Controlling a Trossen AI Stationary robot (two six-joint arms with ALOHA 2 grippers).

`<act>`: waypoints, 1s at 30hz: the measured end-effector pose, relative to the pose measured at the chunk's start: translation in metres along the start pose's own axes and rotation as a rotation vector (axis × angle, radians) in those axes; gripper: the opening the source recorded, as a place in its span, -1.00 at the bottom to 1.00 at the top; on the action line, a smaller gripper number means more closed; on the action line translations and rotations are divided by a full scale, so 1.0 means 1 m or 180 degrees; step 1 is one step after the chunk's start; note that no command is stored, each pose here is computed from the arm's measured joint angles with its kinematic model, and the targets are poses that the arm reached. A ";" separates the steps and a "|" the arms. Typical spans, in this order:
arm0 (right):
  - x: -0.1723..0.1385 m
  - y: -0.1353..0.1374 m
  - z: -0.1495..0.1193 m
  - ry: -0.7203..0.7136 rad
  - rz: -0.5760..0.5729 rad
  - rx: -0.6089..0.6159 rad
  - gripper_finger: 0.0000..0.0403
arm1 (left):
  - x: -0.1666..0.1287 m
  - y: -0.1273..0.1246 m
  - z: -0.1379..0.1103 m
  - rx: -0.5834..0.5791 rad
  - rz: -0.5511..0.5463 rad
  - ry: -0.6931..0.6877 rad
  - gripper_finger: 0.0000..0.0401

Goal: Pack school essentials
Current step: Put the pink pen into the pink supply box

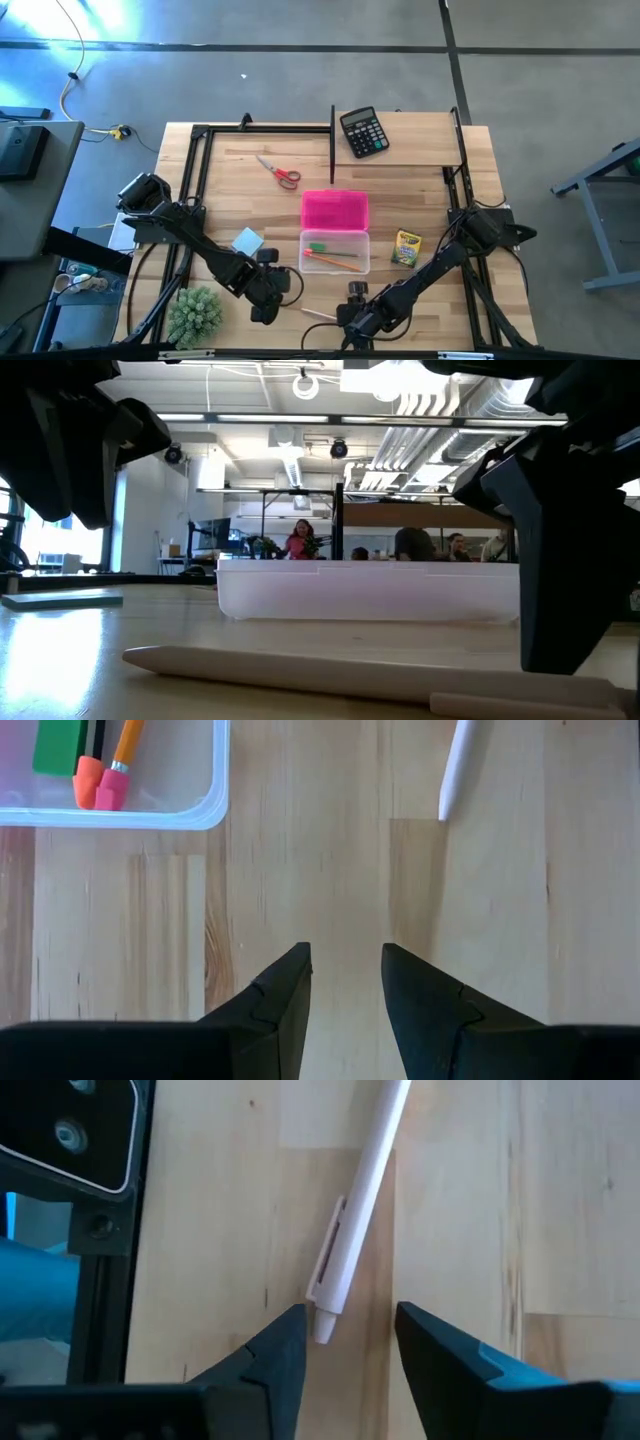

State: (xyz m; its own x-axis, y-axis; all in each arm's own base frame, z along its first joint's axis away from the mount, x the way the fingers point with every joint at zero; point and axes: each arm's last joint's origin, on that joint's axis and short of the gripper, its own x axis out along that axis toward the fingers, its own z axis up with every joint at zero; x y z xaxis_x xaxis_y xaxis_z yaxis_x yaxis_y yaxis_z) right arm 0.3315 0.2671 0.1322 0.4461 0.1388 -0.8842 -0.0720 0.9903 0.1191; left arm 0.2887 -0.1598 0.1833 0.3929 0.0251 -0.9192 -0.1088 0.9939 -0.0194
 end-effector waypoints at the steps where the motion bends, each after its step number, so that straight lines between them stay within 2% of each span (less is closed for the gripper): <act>1: 0.000 0.000 0.000 0.0005 -0.0005 0.0000 -0.30 | 0.000 0.000 0.000 0.0000 0.0000 0.0000 -0.44; 12: -0.001 -0.005 -0.004 0.0115 -0.0205 -0.0071 -0.34 | 0.000 0.000 0.000 0.0000 0.0001 0.0001 -0.44; 25: -0.001 -0.007 -0.004 0.0102 -0.0295 -0.0462 -0.35 | 0.000 0.000 0.000 0.0002 0.0012 -0.0004 -0.44; 30: 0.000 -0.008 -0.003 0.0126 -0.0233 -0.0557 -0.45 | 0.000 0.000 0.000 0.0002 0.0012 -0.0004 -0.44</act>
State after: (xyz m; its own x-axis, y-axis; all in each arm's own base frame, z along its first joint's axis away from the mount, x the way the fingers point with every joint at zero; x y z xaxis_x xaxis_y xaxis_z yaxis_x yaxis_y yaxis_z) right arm 0.3294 0.2595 0.1302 0.4207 0.0626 -0.9050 -0.1963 0.9803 -0.0234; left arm 0.2887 -0.1597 0.1833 0.3936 0.0289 -0.9188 -0.1097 0.9938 -0.0157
